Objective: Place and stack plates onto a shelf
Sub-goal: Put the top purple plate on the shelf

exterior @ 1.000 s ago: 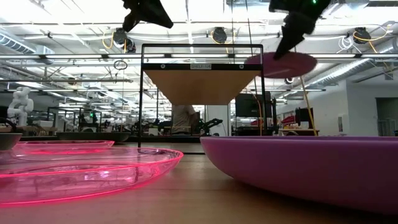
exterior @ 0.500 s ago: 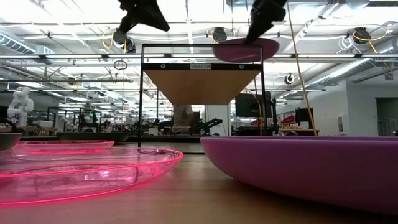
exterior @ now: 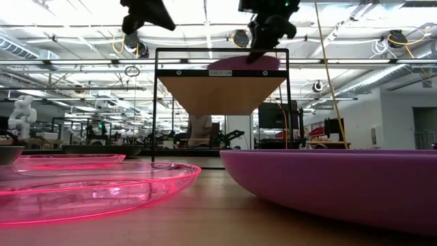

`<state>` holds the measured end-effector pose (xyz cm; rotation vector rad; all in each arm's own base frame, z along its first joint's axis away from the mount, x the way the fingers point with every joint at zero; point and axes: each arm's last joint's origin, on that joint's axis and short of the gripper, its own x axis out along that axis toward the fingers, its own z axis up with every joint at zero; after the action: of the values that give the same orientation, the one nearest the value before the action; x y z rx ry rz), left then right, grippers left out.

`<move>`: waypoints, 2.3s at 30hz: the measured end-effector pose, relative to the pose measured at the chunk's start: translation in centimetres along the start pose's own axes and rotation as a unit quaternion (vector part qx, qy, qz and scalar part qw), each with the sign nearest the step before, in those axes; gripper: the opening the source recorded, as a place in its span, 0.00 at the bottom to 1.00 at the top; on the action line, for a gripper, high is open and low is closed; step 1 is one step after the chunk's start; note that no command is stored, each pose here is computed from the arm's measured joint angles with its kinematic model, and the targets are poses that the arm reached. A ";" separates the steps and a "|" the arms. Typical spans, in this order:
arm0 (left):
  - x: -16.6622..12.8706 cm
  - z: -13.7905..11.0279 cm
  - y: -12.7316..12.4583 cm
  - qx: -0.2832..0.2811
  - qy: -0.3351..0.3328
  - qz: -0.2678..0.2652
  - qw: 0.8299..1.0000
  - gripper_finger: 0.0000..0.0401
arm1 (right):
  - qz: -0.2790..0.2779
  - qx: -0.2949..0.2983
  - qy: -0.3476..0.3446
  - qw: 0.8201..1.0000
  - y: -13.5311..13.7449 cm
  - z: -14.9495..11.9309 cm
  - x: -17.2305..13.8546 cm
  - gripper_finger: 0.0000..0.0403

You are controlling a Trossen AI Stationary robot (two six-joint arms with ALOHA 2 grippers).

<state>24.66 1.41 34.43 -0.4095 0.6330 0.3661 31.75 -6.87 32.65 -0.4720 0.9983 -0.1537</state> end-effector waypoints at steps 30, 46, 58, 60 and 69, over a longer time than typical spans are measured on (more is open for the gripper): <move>-2.7 -0.8 1.3 0.058 0.017 0.030 0.998 0.00 | 0.005 0.051 -0.058 0.997 -2.5 0.8 7.9 0.00; -2.7 -0.8 1.3 0.060 0.017 0.031 0.998 0.00 | 0.009 0.056 -0.064 0.996 -2.1 -0.1 8.9 0.00; -2.7 -0.8 1.3 0.058 0.015 0.030 0.998 0.00 | -0.008 0.045 -0.085 0.995 -1.9 -0.4 9.7 0.02; -2.7 -0.8 1.3 0.058 0.015 0.030 0.998 0.00 | -0.006 0.045 -0.082 0.996 -1.7 -0.6 9.9 0.02; -2.7 -0.8 1.3 0.056 0.015 0.030 0.998 0.00 | -0.028 0.045 -0.071 0.996 -1.8 -0.7 9.9 0.03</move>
<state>21.71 1.60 35.25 -0.2896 0.6923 0.3806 36.69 -12.04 25.51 -0.4216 0.8368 -0.2118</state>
